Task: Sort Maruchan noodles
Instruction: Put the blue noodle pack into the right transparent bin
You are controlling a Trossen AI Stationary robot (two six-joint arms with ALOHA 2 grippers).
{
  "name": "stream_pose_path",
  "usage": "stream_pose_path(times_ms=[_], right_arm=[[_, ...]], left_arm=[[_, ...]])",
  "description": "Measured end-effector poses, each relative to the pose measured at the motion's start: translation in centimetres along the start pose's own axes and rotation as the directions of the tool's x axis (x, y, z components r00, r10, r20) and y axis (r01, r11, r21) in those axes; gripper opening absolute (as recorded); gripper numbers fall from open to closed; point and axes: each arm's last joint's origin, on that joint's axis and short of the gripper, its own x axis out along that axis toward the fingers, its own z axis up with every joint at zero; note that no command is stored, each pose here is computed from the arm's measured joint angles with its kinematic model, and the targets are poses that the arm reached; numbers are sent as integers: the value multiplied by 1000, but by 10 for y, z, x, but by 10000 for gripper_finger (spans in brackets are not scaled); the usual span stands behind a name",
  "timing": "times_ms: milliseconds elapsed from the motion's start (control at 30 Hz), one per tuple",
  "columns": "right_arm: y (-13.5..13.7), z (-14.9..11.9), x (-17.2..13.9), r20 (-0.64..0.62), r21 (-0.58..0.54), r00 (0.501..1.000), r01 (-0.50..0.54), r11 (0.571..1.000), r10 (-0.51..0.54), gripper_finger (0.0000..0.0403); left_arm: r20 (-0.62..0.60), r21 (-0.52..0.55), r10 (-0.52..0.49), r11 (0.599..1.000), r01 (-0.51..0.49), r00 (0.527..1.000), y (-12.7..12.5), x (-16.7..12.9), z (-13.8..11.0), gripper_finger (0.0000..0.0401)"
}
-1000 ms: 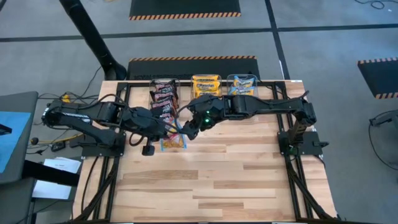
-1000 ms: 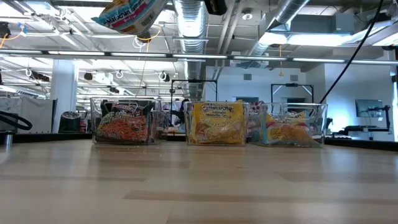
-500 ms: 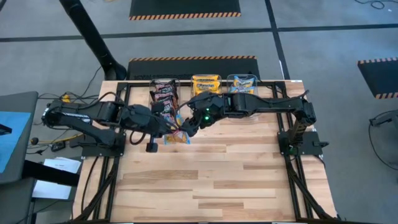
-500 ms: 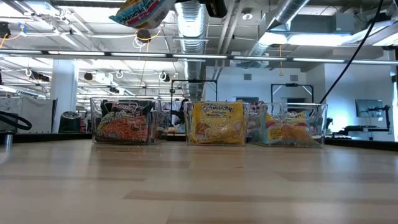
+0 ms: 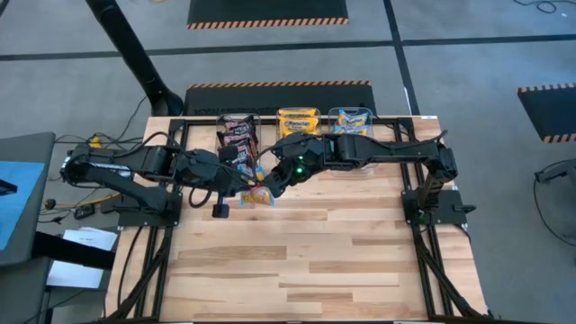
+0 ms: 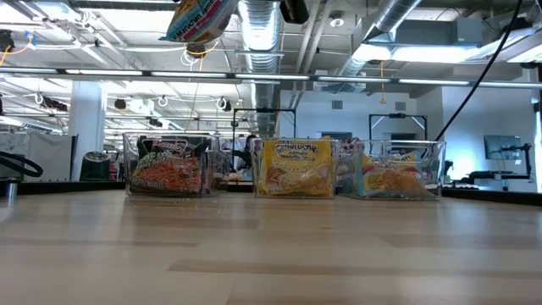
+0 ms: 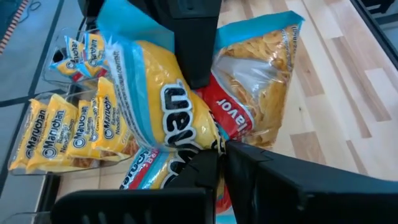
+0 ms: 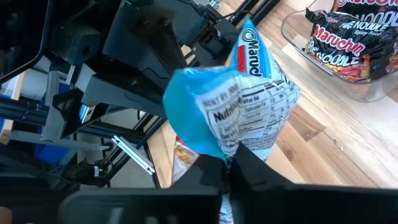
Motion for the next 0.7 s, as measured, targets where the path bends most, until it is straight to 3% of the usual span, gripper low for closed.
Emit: stream_pose_path(times_ms=[367,567,700], right_arm=[[0,0,0,2,-1,1000,-3,1000,3,9],[1,0,0,1,-2,1000,-4,1000,4,7],[0,-1,0,-5,-7,1000,2,1000,-2,7]], left_arm=[[-2,-21,-19,1000,19,1000,-1,0,0,36],[3,-46,-91,995,91,996,-3,0,0,84],[8,-130,-90,987,90,996,-3,0,0,118]])
